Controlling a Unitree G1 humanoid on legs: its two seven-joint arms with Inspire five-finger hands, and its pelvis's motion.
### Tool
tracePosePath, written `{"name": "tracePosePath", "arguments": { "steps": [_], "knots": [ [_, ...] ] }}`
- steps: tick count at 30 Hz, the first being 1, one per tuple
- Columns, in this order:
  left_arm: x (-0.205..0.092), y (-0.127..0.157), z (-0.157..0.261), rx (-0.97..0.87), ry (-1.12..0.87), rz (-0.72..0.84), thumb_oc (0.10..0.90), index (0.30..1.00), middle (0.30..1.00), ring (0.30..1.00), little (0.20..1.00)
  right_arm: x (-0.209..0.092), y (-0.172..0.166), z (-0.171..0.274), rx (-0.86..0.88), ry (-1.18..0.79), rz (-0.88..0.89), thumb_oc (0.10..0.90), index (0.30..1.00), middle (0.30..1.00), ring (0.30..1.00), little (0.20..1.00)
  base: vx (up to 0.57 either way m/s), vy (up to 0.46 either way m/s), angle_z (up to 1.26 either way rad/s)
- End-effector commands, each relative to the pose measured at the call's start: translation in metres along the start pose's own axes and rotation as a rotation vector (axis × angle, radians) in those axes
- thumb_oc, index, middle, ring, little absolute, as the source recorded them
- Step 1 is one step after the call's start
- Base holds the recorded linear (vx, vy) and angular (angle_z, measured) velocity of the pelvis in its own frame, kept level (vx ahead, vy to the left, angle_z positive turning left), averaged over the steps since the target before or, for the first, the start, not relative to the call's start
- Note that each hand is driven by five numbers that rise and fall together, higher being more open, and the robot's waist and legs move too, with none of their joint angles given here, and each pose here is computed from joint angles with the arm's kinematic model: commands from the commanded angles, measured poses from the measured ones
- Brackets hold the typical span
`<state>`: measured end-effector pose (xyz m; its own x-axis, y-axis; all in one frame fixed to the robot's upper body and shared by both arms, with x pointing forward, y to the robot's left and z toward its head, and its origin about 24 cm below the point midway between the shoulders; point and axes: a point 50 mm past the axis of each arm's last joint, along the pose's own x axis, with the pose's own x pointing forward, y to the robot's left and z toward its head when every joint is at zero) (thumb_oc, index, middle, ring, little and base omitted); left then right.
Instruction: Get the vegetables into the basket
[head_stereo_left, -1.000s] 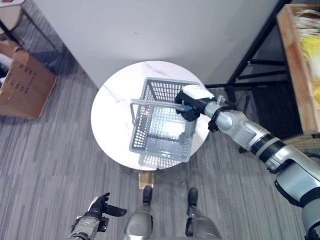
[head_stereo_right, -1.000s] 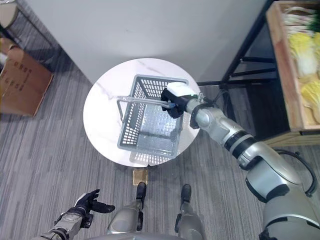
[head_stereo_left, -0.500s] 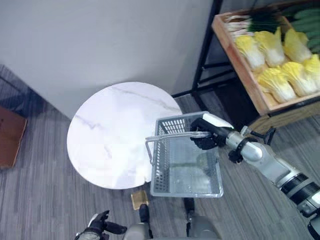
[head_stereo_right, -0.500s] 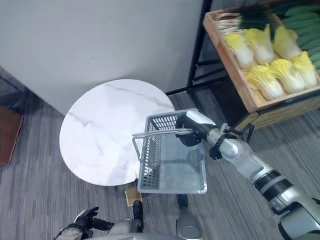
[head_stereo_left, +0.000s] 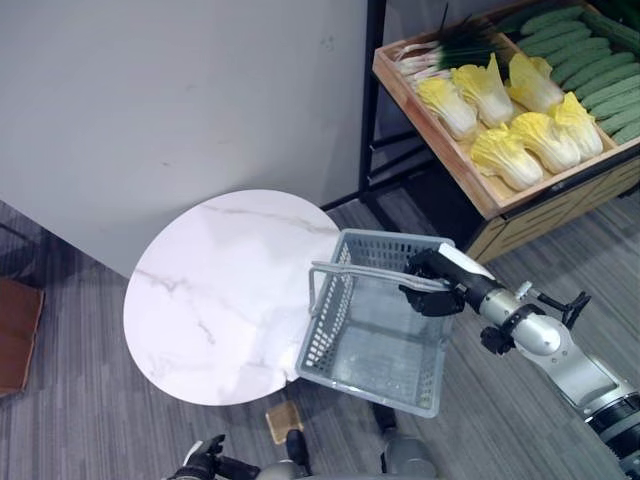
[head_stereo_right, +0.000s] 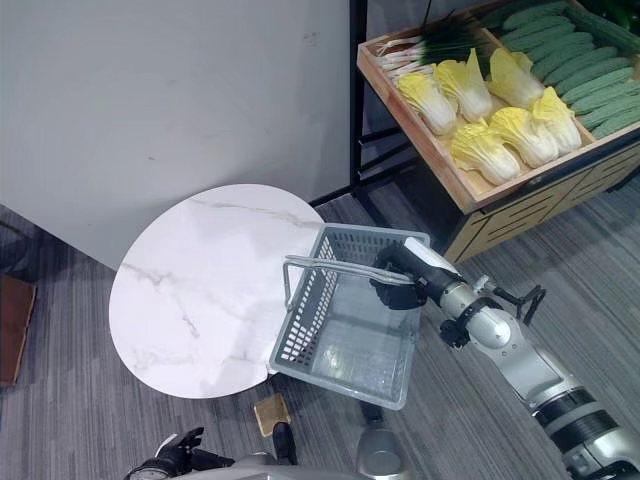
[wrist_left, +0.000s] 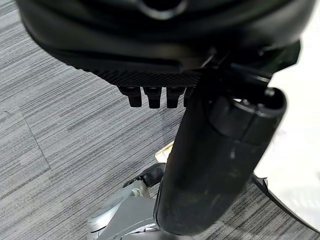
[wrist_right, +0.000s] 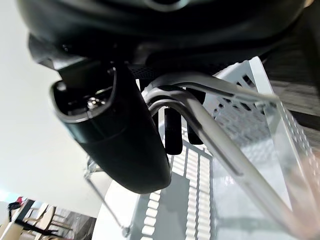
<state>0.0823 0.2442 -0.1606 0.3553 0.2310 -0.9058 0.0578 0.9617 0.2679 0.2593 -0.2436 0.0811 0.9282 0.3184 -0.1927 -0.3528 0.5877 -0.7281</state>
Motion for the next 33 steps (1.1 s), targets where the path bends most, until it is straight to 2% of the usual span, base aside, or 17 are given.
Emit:
{"name": "tracePosePath", "arguments": {
  "steps": [1, 13, 18, 23, 24, 25, 26, 28, 29, 33],
  "knots": [
    [-0.002, 0.033, -0.011, 0.034, 0.055, 0.091, 0.9, 1.0, 1.0, 1.0, 1.0, 0.0, -0.054, 0.082, -0.011, -0.459, -0.299, 0.4, 0.3, 0.3, 0.3, 0.3, 0.0, 0.068, -0.03],
    [0.001, 0.037, 0.019, 0.123, -0.053, 0.11, 0.9, 1.0, 1.0, 1.0, 1.0, -0.019, -0.055, 0.055, -0.048, -0.354, -0.45, 0.4, 0.3, 0.3, 0.3, 0.3, -0.04, 0.128, -0.08],
    [0.002, 0.044, 0.046, 0.167, -0.14, 0.143, 0.9, 1.0, 1.0, 1.0, 1.0, -0.014, -0.053, 0.057, -0.034, -0.365, -0.486, 0.4, 0.3, 0.3, 0.3, 0.3, -0.14, 0.082, -0.42],
    [0.001, 0.057, 0.041, 0.155, -0.121, 0.176, 0.9, 1.0, 1.0, 1.0, 1.0, -0.009, -0.046, 0.063, -0.048, -0.393, -0.454, 0.4, 0.3, 0.3, 0.3, 0.3, -0.07, 0.056, -0.65],
    [-0.014, 0.139, 0.098, 0.14, -0.126, 0.346, 0.9, 1.0, 1.0, 1.0, 1.0, 0.005, -0.033, 0.065, -0.003, -0.391, -0.341, 0.4, 0.3, 0.3, 0.3, 0.3, 0.08, 0.075, -0.67],
    [0.001, 0.077, 0.063, 0.135, -0.101, 0.231, 0.9, 1.0, 1.0, 1.0, 1.0, 0.004, -0.032, 0.072, 0.011, -0.432, -0.367, 0.4, 0.3, 0.3, 0.3, 0.3, 0.08, -0.045, -0.51],
    [0.004, 0.037, 0.039, 0.14, -0.075, 0.168, 0.9, 1.0, 1.0, 1.0, 1.0, -0.002, -0.025, 0.066, 0.054, -0.415, -0.397, 0.4, 0.3, 0.3, 0.3, 0.3, -0.05, -0.199, -0.62],
    [0.004, 0.034, 0.034, 0.137, -0.075, 0.165, 0.9, 1.0, 1.0, 1.0, 1.0, -0.003, -0.027, 0.064, 0.05, -0.403, -0.417, 0.4, 0.3, 0.3, 0.3, 0.3, -0.03, -0.168, -0.75],
    [0.002, 0.03, 0.012, 0.154, 0.019, 0.177, 0.9, 1.0, 1.0, 1.0, 1.0, -0.007, -0.03, 0.059, 0.037, -0.382, -0.439, 0.4, 0.3, 0.3, 0.3, 0.3, -0.01, -0.152, -0.65],
    [0.002, 0.017, 0.012, 0.165, -0.019, 0.132, 0.9, 1.0, 1.0, 1.0, 1.0, -0.019, -0.036, 0.053, -0.017, -0.352, -0.488, 0.4, 0.3, 0.3, 0.3, 0.3, 0.0, -0.153, -0.33]
  ]
}}
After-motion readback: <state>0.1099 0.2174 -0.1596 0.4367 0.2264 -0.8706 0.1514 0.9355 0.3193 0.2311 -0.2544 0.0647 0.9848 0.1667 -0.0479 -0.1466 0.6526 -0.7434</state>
